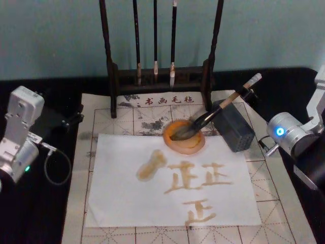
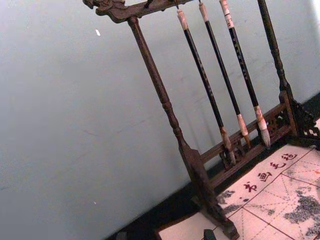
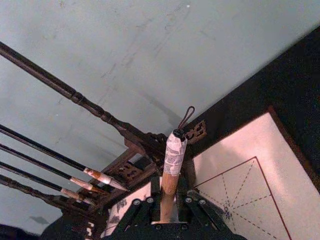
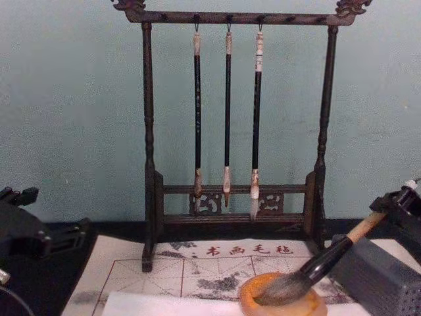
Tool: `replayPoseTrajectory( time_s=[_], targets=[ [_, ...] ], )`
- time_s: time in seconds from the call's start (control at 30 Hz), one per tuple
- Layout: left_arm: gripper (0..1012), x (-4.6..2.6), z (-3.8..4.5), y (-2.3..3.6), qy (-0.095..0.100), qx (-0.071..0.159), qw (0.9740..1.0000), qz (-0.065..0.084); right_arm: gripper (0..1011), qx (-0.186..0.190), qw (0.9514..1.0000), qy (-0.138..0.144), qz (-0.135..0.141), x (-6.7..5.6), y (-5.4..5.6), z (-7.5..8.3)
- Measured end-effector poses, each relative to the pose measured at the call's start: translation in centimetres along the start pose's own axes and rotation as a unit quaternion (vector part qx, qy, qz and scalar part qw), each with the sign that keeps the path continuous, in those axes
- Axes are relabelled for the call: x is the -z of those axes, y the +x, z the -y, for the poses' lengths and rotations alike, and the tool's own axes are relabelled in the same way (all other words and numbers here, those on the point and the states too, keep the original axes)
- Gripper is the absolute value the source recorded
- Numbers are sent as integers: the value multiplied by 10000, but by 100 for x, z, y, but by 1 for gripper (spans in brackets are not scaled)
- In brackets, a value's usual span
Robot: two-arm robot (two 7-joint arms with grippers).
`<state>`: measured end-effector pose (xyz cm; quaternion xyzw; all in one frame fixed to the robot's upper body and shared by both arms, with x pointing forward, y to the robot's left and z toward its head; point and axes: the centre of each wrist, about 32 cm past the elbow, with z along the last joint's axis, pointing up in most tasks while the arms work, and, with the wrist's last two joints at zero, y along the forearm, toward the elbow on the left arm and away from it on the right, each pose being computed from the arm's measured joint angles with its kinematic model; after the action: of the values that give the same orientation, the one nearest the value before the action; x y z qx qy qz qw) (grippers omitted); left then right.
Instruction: Pick up the brush from the inkstone, write on the paper, then place the brush back to its original position.
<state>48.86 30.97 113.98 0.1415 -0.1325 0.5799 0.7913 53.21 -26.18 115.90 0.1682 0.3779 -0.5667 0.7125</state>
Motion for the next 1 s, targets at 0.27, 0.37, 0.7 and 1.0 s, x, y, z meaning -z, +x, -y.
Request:
replayPoseTrajectory(
  time_s=[0.27, 0.37, 0.7, 1.0],
  targets=[
    [1001, 0, 0, 0, 0, 0, 10000, 0, 200, 0, 10000, 0, 0, 0, 0, 0],
    [1001, 0, 0, 0, 0, 0, 10000, 0, 200, 0, 10000, 0, 0, 0, 0, 0],
    [1001, 0, 0, 0, 0, 0, 10000, 0, 200, -140, 9998, 35, 143, -13, -33, -5],
    [1001, 0, 0, 0, 0, 0, 10000, 0, 200, -524, 9980, 158, 322, -99, -135, 41]
  ],
)
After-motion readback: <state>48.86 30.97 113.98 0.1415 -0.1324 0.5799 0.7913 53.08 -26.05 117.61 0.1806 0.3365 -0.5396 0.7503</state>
